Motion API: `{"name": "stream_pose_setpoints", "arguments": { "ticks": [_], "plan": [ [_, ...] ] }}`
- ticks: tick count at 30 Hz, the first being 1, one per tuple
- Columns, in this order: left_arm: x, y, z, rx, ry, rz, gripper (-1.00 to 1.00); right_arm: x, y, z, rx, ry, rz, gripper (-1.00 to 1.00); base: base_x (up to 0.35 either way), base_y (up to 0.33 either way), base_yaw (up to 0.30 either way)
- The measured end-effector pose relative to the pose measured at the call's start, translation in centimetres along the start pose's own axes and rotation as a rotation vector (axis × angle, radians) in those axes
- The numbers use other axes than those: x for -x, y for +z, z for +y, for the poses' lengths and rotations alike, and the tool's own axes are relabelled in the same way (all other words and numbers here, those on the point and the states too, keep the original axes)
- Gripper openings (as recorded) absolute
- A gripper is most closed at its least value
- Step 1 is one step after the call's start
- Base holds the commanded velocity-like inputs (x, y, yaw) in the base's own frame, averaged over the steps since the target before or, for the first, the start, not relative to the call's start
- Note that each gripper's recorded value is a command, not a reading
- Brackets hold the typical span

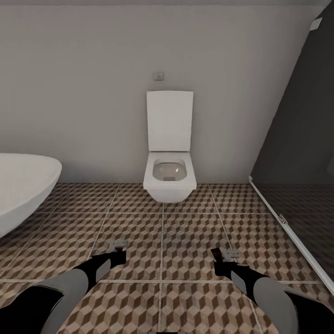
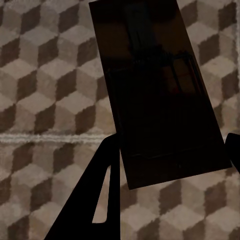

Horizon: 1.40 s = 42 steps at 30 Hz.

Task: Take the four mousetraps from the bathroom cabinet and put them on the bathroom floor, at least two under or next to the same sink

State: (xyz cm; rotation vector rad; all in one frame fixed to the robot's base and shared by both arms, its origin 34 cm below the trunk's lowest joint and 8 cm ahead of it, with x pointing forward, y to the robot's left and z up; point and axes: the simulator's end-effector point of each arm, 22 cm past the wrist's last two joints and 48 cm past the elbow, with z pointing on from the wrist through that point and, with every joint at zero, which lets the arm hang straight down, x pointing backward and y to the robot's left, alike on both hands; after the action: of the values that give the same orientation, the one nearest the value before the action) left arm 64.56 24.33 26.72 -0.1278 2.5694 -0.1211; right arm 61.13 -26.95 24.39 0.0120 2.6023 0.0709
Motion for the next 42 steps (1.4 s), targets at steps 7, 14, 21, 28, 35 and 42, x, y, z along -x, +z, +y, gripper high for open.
{"name": "stream_pose_setpoints", "arguments": {
  "ticks": [7,14,21,28,35,42],
  "plan": [
    [-0.01,0.01,0.02,0.001,0.0,0.0,-1.0,-0.04,0.01,-0.02,-0.001,0.002,0.001,-1.0,0.0,0.0,0.0],
    [-0.01,0.01,0.04,0.002,0.0,0.0,-1.0,-0.04,0.01,-0.03,-0.001,0.003,0.001,-1.0,0.0,0.0,0.0],
    [0.01,0.01,0.03,0.001,0.0,0.0,-1.0,0.01,0.01,-0.03,-0.001,0.002,-0.001,-1.0,0.0,0.0,0.0],
    [0.12,0.0,-0.03,0.0,-0.001,-0.001,-1.0,0.0,0.01,-0.05,-0.002,0.002,0.0,-1.0,0.0,0.0,0.0],
    [0.18,-0.03,-0.01,0.002,-0.001,-0.002,-1.0,0.2,-0.02,-0.1,-0.004,0.001,-0.008,-1.0,0.122,0.035,0.0],
    [0.28,-0.04,-0.03,0.002,-0.001,-0.004,-1.0,0.34,-0.03,-0.2,-0.008,-0.001,-0.014,-1.0,0.286,0.116,0.0]
  ]
}}
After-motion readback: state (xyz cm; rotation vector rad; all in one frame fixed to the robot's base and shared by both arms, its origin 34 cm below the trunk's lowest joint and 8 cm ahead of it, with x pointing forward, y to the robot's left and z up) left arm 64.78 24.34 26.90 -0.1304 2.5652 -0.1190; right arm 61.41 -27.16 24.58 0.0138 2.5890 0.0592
